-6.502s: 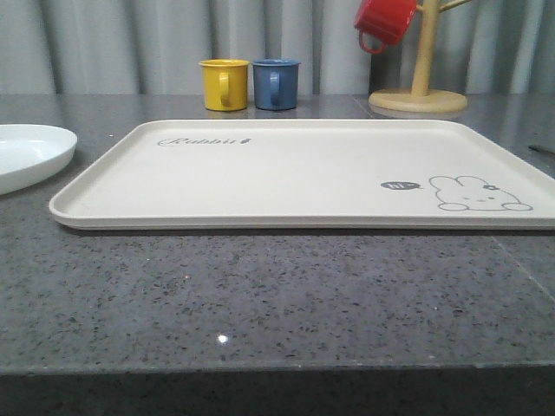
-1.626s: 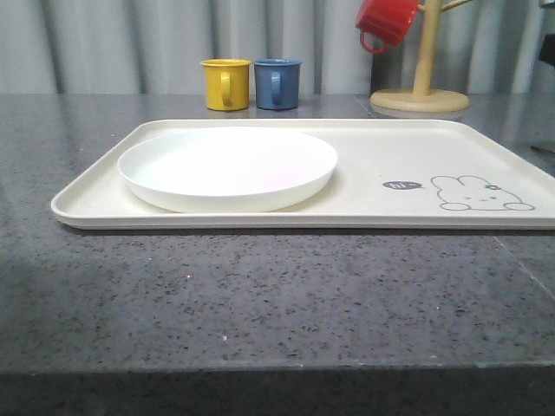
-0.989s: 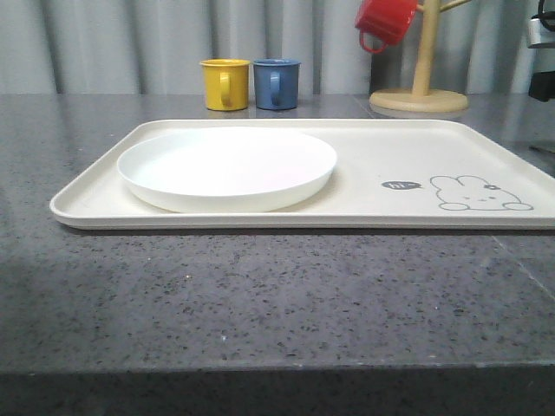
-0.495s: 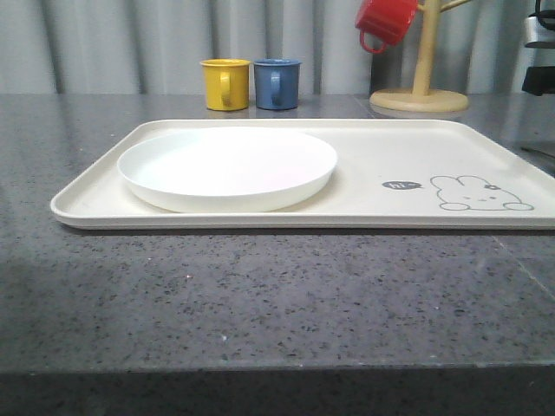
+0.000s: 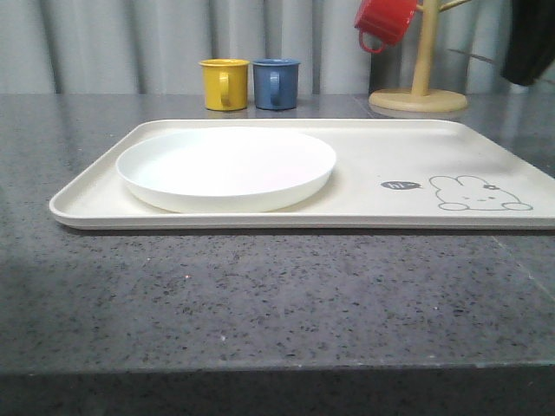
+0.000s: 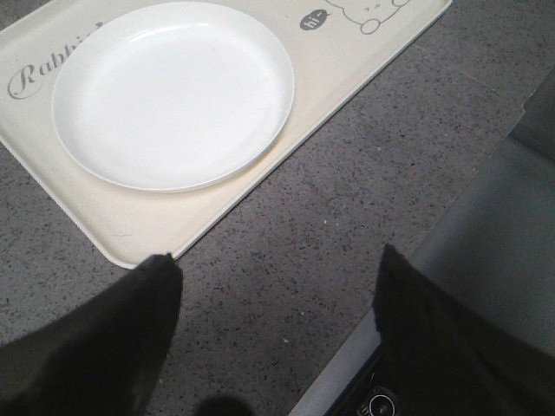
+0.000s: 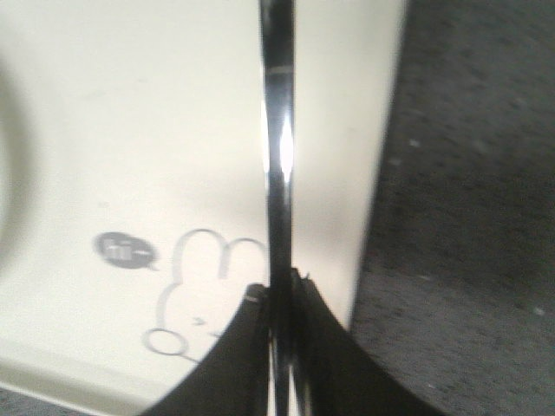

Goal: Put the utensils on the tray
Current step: 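Grasp the silver fork beside the tray with the right gripper, then lower the fork onto the tray beside the plate and open the right gripper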

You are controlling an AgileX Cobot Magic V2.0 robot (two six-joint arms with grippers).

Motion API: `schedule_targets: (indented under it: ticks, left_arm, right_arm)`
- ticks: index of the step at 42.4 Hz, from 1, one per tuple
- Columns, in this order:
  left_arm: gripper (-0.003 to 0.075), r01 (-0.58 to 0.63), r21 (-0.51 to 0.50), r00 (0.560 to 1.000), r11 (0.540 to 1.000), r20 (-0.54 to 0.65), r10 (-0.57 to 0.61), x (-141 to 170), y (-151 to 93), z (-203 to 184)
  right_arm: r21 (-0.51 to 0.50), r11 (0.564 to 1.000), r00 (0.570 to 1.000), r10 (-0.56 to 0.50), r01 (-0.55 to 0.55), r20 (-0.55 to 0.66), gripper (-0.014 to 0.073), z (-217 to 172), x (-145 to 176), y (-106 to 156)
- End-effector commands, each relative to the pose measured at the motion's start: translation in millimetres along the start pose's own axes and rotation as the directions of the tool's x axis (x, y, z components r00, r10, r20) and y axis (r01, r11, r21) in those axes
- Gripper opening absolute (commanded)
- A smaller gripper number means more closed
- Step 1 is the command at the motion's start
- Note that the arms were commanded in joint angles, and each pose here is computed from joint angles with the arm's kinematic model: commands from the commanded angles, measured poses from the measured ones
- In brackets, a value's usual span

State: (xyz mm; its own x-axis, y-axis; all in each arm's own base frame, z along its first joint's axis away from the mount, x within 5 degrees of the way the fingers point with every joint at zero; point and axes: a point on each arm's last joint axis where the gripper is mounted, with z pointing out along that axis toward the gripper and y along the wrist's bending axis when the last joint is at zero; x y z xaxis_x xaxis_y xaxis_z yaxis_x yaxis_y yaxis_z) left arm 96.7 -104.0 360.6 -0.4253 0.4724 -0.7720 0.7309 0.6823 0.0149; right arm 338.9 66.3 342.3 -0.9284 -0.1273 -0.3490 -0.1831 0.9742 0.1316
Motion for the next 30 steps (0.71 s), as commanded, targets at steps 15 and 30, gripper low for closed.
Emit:
schedule_targets:
  ticks: [15,30]
  left_arm:
    - [0.0471,0.005,0.007,0.995,1.000,0.097,-0.005,-11.8,-1.1,-6.9]
    - [0.0471,0.005,0.007,0.995,1.000,0.097,-0.005,-11.8,-1.1,-6.9]
  right_arm:
    - [0.034,0.990,0.989,0.139,-0.137,-0.048,-0.0001,15.1,-3.9,79.4]
    - [0.075,0.960,0.961,0.274,-0.271,-0.044,0.0000,60.3,-17.0,78.1]
